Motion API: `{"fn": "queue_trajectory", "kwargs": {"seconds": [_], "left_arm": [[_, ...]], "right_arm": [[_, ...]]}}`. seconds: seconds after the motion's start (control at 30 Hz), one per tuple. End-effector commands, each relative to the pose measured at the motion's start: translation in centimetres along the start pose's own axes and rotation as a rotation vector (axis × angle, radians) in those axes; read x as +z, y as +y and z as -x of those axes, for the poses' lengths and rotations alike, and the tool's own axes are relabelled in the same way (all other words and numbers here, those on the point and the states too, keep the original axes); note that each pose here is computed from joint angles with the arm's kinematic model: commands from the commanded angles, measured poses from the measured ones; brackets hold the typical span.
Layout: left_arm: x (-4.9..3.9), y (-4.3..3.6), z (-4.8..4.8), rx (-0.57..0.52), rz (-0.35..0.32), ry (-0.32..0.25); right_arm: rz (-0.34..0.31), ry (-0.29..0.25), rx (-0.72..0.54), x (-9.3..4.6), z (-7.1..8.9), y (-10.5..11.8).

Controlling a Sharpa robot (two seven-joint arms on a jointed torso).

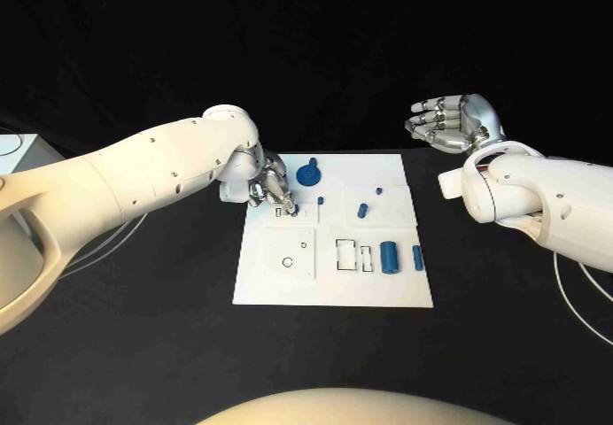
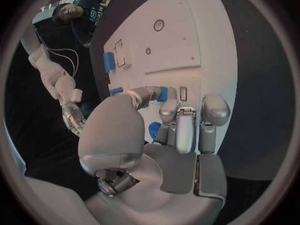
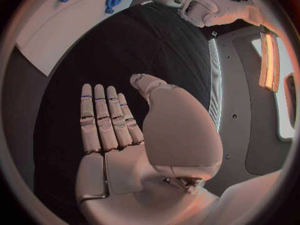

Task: Assemble the parts on the task board

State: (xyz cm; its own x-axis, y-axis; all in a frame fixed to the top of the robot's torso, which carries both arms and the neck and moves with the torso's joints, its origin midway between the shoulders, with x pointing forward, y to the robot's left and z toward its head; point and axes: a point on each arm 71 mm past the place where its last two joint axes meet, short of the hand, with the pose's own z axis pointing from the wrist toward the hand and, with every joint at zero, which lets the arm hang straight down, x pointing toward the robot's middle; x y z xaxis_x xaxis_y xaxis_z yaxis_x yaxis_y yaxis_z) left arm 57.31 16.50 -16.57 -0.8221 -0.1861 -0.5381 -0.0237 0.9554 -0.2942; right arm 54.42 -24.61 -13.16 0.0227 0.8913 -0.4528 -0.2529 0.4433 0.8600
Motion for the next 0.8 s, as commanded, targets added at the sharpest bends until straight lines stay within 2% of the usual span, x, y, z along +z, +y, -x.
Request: {"fn": "queue_trajectory", "kwargs": {"seconds": [0.03,0.5,0.8], "left_arm": [[-0.02,-0.33,-0.22,-0.014,-0.026,0.016],[-0.12,-0.35,-0.27,-0.024,-0.036,0.012],[-0.33,-0.20,-0.23,-0.103,-0.079,0.001]], "right_arm": [[0.015,0.017,0.000,-0.06,-0.18,0.13],[0.014,0.024,0.000,-0.13,-0.29,0.08],[0.009,0.030,0.001,-0.26,-0.41,-0.09]]}}
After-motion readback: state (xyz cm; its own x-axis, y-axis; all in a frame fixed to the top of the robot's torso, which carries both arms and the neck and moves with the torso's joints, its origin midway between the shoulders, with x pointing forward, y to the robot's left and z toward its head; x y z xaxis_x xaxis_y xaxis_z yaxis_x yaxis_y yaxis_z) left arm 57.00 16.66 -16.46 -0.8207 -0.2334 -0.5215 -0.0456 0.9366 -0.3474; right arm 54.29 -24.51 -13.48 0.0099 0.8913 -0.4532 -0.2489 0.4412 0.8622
